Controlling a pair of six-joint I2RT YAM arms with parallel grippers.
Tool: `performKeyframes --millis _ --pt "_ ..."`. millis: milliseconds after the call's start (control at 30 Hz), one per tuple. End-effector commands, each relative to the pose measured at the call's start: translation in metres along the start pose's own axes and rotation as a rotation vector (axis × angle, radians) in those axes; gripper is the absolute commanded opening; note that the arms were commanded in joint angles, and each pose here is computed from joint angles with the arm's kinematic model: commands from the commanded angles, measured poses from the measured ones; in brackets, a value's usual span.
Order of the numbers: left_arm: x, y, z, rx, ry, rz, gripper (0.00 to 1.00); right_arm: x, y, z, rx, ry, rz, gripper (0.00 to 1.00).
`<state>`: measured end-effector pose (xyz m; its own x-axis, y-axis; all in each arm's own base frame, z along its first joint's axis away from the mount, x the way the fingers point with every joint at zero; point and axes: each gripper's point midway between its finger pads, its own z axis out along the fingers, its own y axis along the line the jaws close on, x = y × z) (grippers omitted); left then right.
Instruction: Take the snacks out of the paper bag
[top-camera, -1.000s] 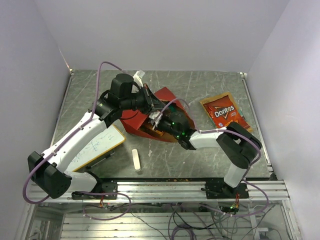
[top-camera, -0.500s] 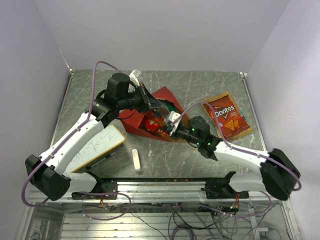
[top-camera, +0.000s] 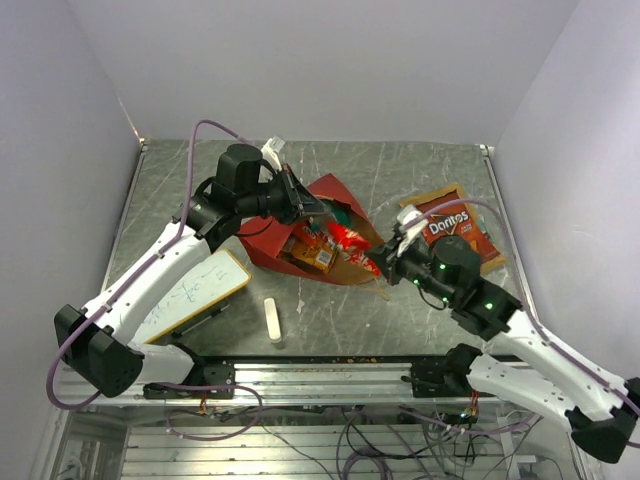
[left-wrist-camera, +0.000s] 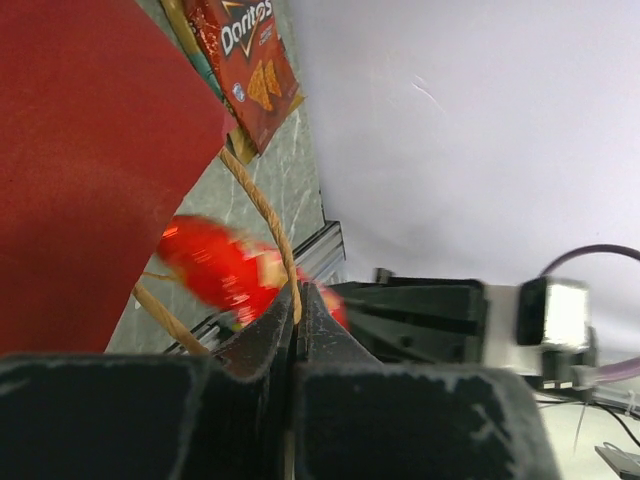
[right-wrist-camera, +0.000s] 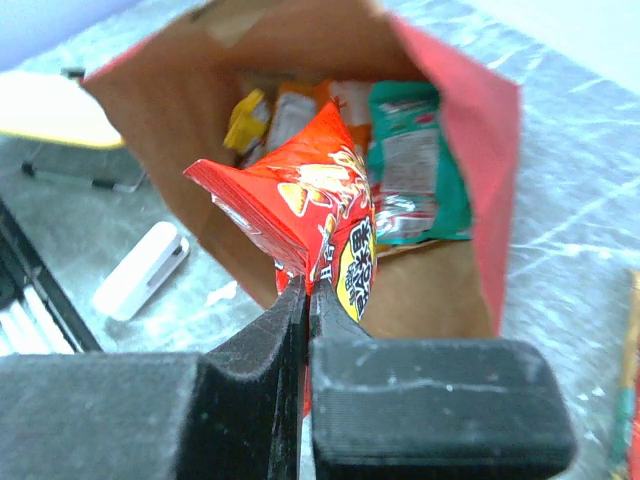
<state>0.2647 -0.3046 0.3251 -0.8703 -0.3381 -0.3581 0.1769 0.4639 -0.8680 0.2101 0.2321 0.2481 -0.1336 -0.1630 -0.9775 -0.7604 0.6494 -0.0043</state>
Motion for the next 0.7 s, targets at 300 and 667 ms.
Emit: performKeyframes --millis 300,667 --pt "0.0 0.004 0.0 -0.007 0.018 -0.001 0.07 -0.033 -0.057 -0.102 0.422 0.137 0.186 0.0" --pt "-0.002 0.012 0.002 -0.068 0.037 0.023 0.07 -0.041 -0.084 -0.117 0.727 0.154 0.47 0.0"
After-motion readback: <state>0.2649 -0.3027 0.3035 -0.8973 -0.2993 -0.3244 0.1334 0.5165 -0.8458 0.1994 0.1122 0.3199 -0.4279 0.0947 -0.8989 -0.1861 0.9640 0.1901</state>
